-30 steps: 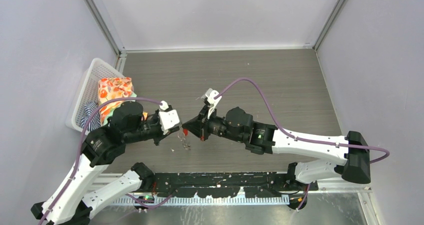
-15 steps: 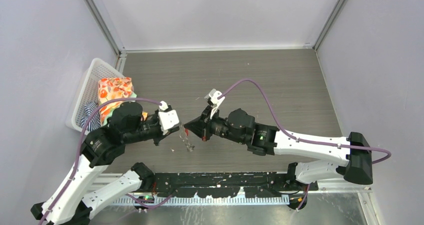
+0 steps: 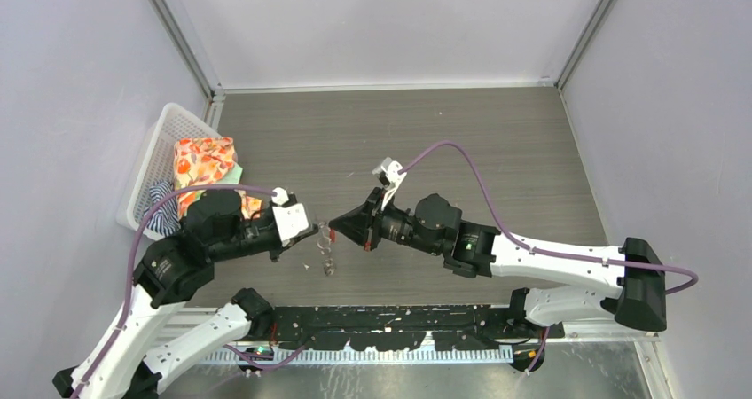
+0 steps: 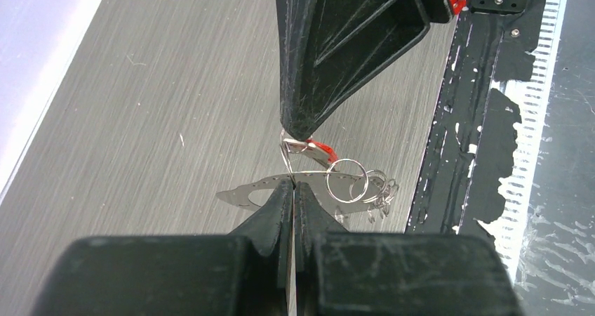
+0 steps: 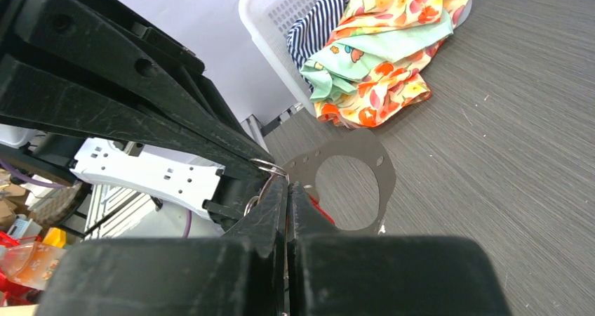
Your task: Put the keys on the keyring
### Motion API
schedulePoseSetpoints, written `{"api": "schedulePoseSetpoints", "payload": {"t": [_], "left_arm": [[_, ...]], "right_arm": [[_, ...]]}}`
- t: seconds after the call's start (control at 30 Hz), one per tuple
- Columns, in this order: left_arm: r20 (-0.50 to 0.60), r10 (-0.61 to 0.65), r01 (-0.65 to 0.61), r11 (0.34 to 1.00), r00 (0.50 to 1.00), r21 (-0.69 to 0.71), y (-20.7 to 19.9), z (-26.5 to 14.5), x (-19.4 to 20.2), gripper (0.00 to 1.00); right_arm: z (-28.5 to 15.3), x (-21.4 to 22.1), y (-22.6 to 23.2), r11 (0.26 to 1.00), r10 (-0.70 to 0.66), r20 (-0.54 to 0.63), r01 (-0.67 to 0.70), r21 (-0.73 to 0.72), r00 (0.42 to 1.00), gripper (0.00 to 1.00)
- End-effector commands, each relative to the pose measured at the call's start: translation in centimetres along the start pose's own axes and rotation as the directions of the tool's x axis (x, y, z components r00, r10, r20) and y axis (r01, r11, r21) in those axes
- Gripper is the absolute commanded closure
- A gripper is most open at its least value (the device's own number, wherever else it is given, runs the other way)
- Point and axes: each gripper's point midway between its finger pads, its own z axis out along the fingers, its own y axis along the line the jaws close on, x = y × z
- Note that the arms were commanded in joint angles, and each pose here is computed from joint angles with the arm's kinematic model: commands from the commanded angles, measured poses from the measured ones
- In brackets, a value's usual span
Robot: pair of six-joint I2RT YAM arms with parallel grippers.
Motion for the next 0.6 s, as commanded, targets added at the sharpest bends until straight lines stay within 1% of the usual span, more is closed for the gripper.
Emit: {"api": "schedulePoseSetpoints", "payload": {"t": [0.0,0.03,0.17,0.47,0.57], "left_arm": [[0.067,0.021,-0.019,0.999,0.998,-0.041,1.4,0.1,-2.5,1.00],[0.064,0.017,-0.013,0.999,0.998,-0.050,1.6,0.2,-2.5,1.00],[0.070,0.011,-0.006,0.998,0.998,-0.062,1.8,0.3,-2.7,1.00],[0.140,0.023,-0.016,0.999,0.990,-0.045,1.2,-0.4,-4.0,1.00],[0.162,0.020,-0.017,1.000,0.987,-0.020,0.7,-0.5,-4.5,1.00]], "right_arm": [[-1.1,-2.7,1.7,0.997,-0.001,0.079,0.007,-0.076,0.997,0.99],[-1.2,-2.5,2.1,0.995,-0.005,0.064,0.012,-0.102,0.998,0.99],[-1.4,-2.3,2.1,0.995,0.000,0.058,0.006,-0.103,0.998,0.99],[-1.8,-1.5,0.7,0.997,0.037,0.061,-0.033,-0.069,0.997,0.99],[-1.9,-1.7,0.5,0.997,0.052,0.068,-0.047,-0.068,0.996,0.99]]}}
